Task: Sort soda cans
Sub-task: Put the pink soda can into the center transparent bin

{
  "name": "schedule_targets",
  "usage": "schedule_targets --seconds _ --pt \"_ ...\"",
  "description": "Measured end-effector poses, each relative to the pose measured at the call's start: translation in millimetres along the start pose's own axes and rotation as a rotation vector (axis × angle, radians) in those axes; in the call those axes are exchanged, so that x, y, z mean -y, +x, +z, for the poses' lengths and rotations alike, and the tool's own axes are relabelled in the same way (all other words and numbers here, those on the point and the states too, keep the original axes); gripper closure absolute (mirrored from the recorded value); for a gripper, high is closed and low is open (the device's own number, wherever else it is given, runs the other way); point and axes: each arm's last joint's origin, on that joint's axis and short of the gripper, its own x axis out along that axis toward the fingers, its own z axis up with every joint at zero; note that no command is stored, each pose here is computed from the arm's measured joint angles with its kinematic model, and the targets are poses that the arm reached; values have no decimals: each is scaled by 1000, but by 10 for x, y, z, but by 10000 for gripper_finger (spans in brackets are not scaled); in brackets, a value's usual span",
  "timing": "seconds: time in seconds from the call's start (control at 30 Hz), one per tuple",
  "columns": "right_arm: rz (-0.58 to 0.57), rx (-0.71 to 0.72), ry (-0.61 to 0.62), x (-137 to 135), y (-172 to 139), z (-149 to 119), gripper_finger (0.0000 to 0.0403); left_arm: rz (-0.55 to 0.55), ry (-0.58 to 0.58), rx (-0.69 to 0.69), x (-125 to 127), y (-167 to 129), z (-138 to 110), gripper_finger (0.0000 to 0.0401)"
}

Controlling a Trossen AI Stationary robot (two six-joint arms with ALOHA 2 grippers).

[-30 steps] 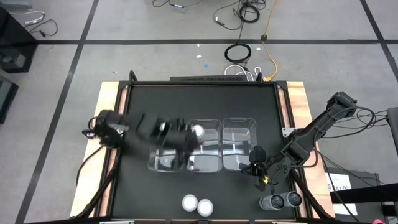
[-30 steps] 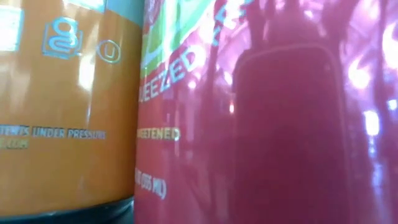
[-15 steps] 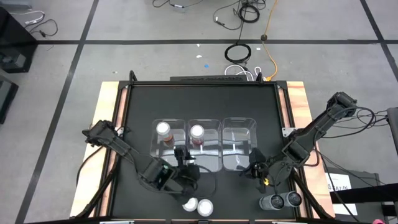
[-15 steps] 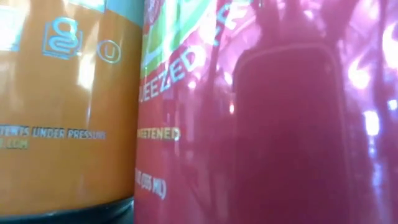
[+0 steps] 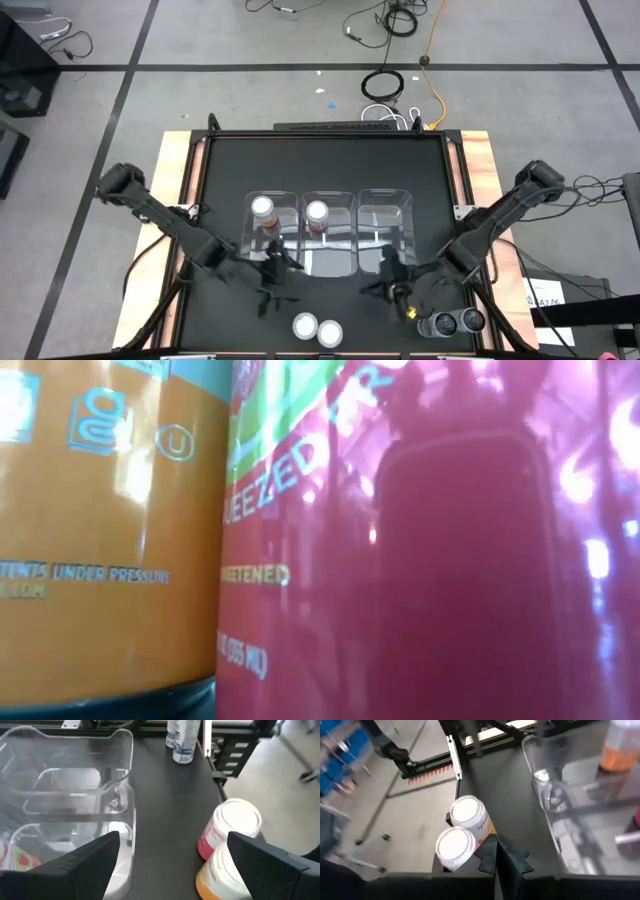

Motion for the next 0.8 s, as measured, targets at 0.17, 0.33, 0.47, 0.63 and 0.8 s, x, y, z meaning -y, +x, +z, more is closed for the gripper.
schedule_targets --seconds 0.17,0.33,0.47,0.63,0.8 --pt "-64 -63 -135 -267 269 255 403 -75 -61 102 -116 -228 -309 21" --pt "-38 -132 -177 -453 558 377 403 -154 -61 130 -167 -448 -499 21" --pt "-57 -133 -98 -460 778 404 403 -208 -55 143 -185 -624 -546 21" --pt "-57 -228 -4 -413 932 322 385 -219 -20 86 -215 -810 -608 21" --pt "-87 -272 120 -393 932 276 332 -231 11 44 -243 -973 -662 21"
